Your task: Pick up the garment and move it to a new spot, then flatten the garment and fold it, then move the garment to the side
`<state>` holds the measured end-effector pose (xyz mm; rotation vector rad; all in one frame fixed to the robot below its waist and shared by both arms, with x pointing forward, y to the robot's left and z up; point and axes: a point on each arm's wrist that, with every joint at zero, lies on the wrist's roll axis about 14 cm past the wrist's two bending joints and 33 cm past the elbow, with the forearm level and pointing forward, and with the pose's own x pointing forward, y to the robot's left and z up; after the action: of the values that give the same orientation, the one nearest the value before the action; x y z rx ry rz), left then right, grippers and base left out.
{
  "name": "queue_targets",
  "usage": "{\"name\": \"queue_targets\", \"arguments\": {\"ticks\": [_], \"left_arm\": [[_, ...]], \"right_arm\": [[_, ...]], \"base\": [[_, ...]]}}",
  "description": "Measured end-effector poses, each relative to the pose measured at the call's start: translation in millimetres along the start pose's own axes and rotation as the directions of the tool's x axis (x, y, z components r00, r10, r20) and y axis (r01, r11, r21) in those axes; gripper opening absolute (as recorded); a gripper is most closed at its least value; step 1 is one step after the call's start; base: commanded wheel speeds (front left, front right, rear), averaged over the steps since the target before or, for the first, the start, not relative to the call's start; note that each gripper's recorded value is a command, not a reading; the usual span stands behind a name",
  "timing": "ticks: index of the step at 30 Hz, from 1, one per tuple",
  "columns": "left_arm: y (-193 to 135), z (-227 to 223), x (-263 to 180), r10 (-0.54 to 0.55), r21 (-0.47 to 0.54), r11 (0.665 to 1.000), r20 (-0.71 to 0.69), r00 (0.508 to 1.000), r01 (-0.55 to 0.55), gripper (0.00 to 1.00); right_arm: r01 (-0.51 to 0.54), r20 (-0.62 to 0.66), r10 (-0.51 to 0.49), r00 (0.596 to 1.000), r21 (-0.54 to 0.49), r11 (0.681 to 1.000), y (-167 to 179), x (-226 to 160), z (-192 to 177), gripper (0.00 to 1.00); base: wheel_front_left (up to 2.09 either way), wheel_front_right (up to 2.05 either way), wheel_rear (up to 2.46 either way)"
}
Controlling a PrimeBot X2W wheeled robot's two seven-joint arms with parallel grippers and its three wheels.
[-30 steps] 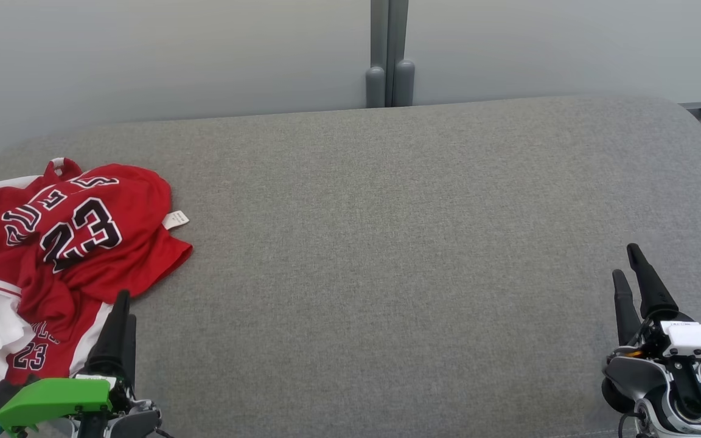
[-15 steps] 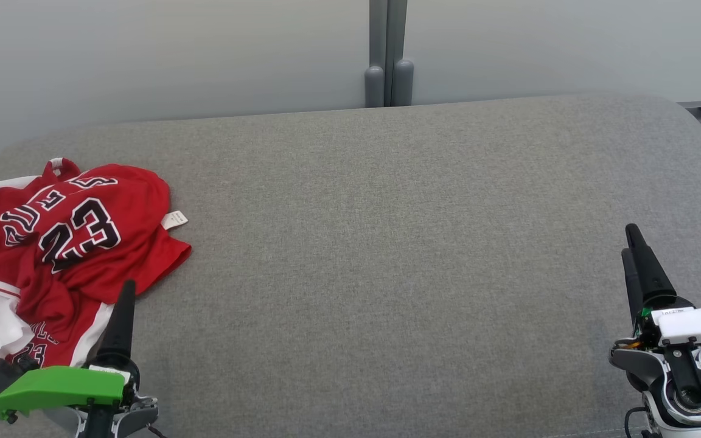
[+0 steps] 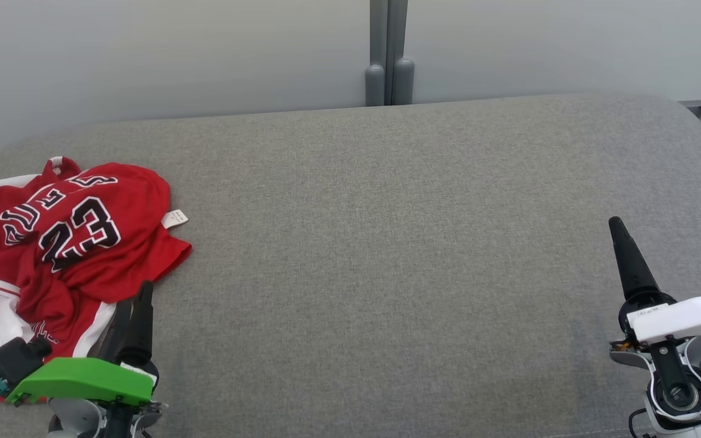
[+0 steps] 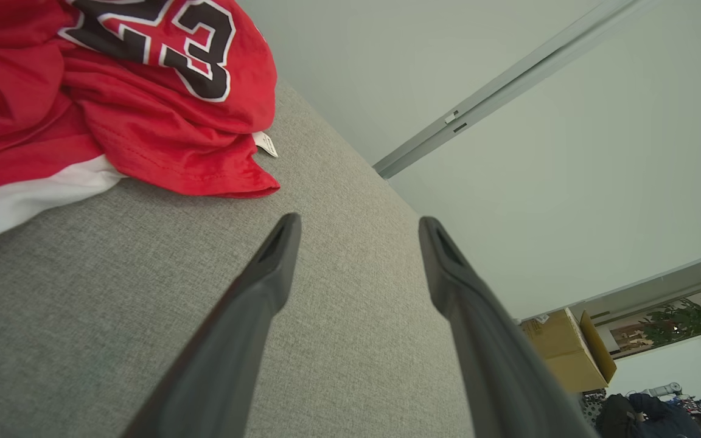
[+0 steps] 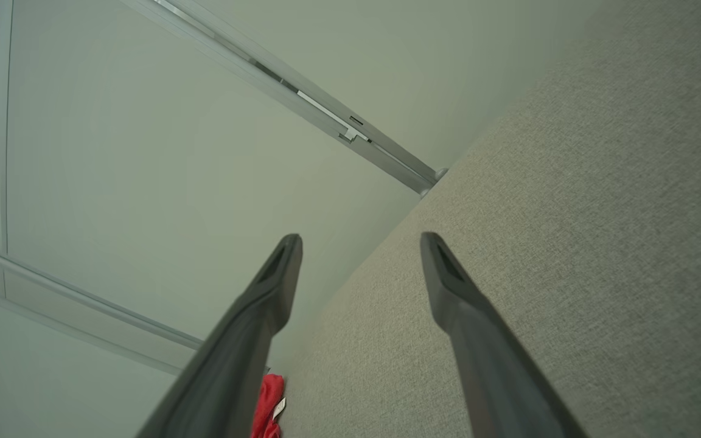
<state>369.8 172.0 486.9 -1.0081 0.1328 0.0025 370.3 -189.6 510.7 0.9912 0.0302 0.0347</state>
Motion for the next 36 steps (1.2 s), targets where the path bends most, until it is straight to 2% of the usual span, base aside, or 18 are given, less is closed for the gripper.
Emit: {"name": "queue_targets", "arguments": {"ticks": [8,18,27,36], "left_arm": [[-6,-5,0,-0.012,0.111,0.994,0.0,1.0,0.012,1.0],[-15,-5,1,-0.033,0.23,0.973,0.022,0.999,0.027,1.0],[-26,-4,1,-0.063,0.328,0.944,0.043,0.997,0.046,1.0],[-37,-4,0,-0.105,0.437,0.897,0.06,0.993,0.068,1.0]], "right_arm": [[-0.032,-0.018,0.03,0.999,-0.143,0.989,10,1,-6,1.0],[-0.061,-0.017,0.059,0.998,-0.294,0.954,21,1,-8,1.0],[-0.103,-0.016,0.105,0.994,-0.399,0.911,34,0,-12,1.0],[-0.117,-0.01,0.129,0.992,-0.504,0.856,41,-1,-13,1.0]], "base": [[0.0,0.0,0.0],[0.0,0.0,0.0],[0.0,0.0,0.0],[0.0,0.0,0.0]]}}
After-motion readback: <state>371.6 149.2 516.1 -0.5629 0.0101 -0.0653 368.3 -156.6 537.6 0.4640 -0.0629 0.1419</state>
